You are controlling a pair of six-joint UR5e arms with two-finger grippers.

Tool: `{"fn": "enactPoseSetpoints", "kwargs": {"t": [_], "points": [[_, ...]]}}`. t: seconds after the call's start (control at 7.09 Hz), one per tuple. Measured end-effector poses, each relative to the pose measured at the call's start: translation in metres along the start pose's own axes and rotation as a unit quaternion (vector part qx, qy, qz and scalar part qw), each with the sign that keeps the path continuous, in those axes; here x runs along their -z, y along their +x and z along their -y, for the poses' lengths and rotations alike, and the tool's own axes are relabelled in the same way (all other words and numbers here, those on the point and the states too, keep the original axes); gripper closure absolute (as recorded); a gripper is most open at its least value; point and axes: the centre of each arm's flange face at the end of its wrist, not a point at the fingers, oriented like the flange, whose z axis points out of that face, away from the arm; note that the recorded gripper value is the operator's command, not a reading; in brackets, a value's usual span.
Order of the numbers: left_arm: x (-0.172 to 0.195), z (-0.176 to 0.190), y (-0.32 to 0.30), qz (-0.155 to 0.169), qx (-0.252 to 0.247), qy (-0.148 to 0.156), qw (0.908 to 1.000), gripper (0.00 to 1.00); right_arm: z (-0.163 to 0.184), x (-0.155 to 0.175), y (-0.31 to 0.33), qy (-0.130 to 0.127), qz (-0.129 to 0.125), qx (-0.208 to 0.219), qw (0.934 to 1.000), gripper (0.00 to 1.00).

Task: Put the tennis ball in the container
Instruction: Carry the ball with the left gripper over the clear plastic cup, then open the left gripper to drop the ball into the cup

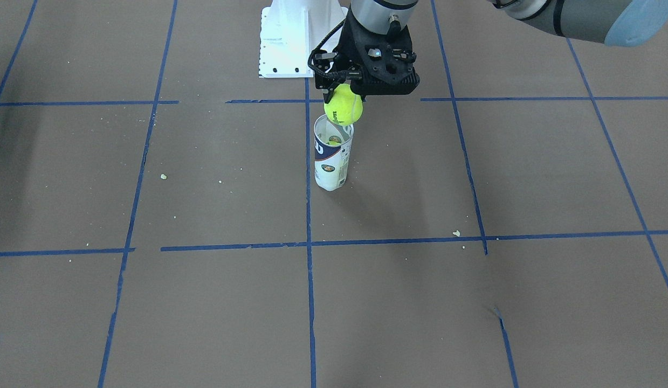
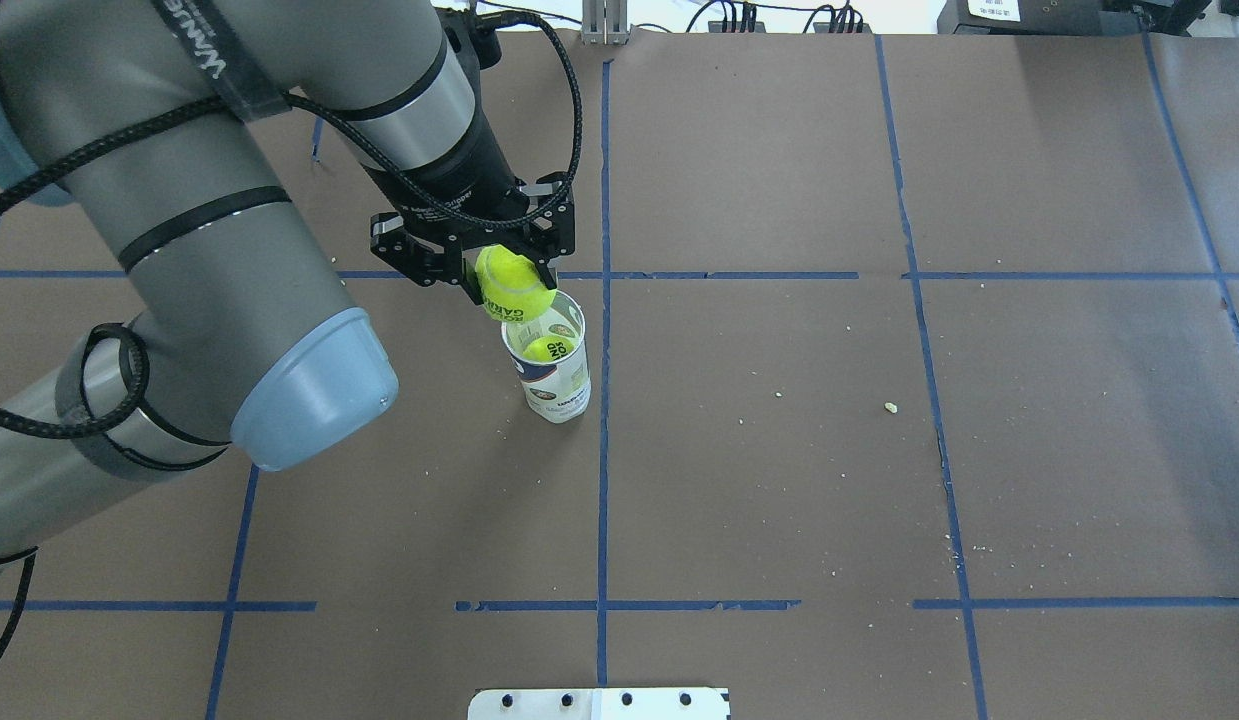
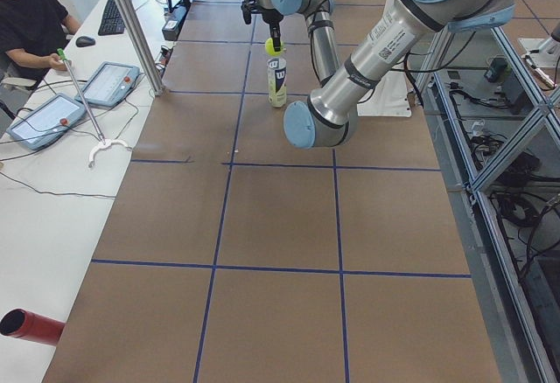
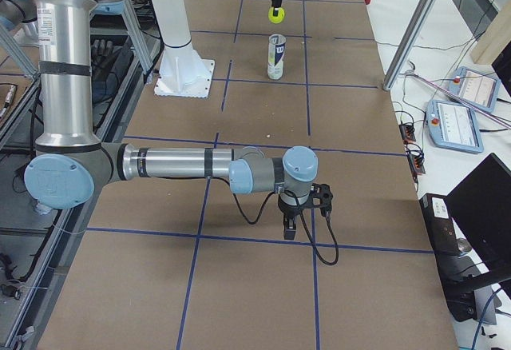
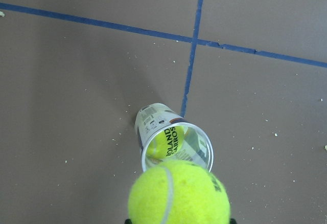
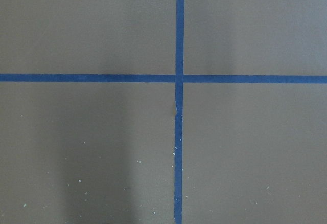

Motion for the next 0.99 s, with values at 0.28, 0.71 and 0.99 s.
{"fn": "enactPoseSetpoints", "kwargs": {"t": [0.28, 0.71, 0.99], "points": [[-0.018, 0.008, 0.0, -0.002, -0.004, -0.003, 1.0, 1.0, 0.0, 0.0, 0.0, 0.0, 0.0, 0.0, 1.0, 0.0], [-0.025, -0.001, -0.001, -0.003, -0.008, -0.011, 0.9999, 1.0, 0.0, 0.0, 0.0, 0.0, 0.0, 0.0, 1.0, 0.0], [-0.032, -0.008, -0.001, -0.001, -0.01, -0.018, 0.9998, 0.0, 0.0, 0.0, 0.0, 0.0, 0.0, 0.0, 1.0, 0.0]]}}
